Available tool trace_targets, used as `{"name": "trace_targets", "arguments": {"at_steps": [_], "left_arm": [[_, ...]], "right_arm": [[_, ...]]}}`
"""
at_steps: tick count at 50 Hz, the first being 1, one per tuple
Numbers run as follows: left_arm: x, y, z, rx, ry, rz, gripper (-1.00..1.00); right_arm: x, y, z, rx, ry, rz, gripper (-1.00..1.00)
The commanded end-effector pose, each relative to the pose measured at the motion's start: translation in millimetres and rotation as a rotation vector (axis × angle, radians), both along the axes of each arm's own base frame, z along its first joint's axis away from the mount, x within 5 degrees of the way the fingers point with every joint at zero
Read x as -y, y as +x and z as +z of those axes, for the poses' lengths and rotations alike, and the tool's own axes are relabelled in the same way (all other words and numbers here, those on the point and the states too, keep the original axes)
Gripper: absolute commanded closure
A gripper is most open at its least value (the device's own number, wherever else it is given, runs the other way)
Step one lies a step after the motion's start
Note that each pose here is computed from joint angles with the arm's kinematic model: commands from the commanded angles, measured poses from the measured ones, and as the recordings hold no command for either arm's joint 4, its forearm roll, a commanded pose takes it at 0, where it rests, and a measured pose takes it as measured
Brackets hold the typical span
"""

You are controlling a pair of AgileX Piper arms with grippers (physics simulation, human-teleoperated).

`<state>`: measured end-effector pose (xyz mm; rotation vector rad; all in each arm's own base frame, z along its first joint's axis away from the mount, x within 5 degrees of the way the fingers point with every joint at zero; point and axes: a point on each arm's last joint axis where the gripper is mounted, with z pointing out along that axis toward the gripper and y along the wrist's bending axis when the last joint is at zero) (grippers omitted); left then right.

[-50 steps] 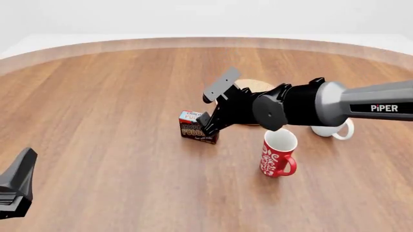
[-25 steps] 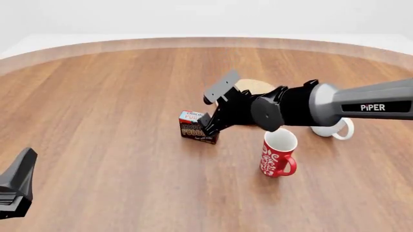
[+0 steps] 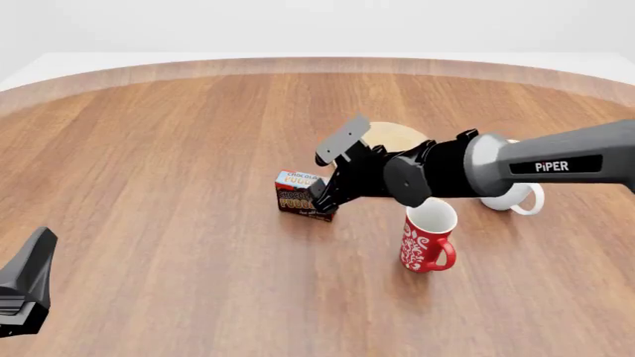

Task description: Put the chocolate pudding to the left of the plate.

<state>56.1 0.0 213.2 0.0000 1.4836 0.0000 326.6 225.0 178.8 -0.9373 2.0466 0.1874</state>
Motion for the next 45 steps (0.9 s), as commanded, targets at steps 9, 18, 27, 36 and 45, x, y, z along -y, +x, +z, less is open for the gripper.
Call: {"name": "trace_targets", "arguments": {"at_steps": [9, 18, 27, 36, 45], "left_arm": [[0, 0, 0, 0.0, 0.0, 0.0, -1.0], [0, 0, 0, 0.0, 0.0, 0.0, -1.0], [0, 0, 0, 0.0, 0.0, 0.0, -1.0], [0, 0, 0, 0.0, 0.0, 0.0, -1.0], [0, 0, 0, 0.0, 0.0, 0.0, -1.0]], "right_arm": [[-1, 2, -13, -0.013, 0.003, -0.009, -1.0], [-2, 4, -14, -0.012, 0.005, -0.01, -1.0], [-3, 4, -17, -0.011, 0.004, -0.008, -1.0], [-2, 5, -20, -0.013, 0.005, -0.011, -1.0], [-3, 6, -25, -0.017, 0.002, -0.013, -1.0]]}}
